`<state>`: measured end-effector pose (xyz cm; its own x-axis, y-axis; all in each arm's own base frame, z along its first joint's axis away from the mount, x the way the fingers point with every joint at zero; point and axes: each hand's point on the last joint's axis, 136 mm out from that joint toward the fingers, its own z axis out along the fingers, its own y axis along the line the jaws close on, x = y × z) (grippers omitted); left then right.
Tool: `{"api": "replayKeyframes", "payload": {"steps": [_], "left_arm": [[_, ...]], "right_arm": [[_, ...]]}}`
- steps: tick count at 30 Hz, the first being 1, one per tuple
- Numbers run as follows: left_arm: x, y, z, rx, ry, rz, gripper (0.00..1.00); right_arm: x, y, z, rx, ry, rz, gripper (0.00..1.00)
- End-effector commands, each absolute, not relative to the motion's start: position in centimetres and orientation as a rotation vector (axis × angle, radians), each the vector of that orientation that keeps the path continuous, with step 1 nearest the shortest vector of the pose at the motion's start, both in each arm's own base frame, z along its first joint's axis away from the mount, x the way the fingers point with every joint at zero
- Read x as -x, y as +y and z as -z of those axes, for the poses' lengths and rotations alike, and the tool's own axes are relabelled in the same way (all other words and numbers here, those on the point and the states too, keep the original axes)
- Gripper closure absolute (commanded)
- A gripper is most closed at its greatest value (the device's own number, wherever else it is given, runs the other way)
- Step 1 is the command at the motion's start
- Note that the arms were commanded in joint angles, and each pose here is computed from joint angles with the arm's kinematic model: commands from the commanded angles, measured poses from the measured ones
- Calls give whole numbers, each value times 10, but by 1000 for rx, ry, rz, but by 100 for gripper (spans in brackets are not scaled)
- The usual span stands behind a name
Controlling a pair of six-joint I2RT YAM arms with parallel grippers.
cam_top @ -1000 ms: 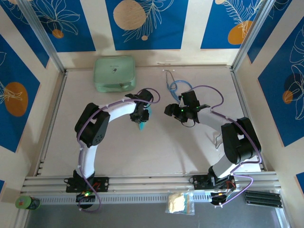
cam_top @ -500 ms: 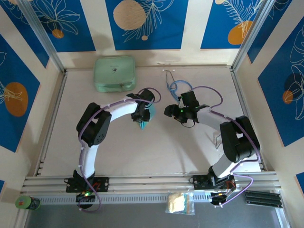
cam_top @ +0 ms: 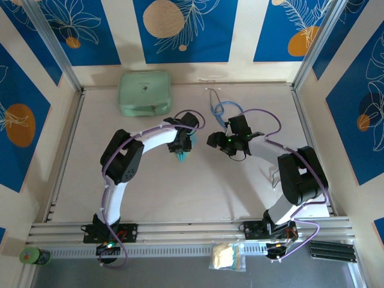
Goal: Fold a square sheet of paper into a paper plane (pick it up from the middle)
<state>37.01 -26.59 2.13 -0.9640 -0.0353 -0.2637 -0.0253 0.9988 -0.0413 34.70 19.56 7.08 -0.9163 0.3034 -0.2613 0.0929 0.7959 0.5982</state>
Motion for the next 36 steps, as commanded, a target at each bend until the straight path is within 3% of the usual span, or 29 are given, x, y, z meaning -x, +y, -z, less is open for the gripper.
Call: {"api": "replayKeyframes", "payload": {"steps": [1,10,23,36], "left_arm": [[-363,-258,-3,47,2918,-42,56],[-371,-264,-30,42,2869,5,54],[-360,-256,6,72,2938,-82,54],[-382,-257,-87,137,2715,58,43]], "right_arm": [[-352,200,-78,-279,2629,-877,35],[-352,201,-76,-284,2635,-878,35],[-352,202,-75,-283,2643,-884,35],[-358,198,-87,-284,2628,-845,35]]}}
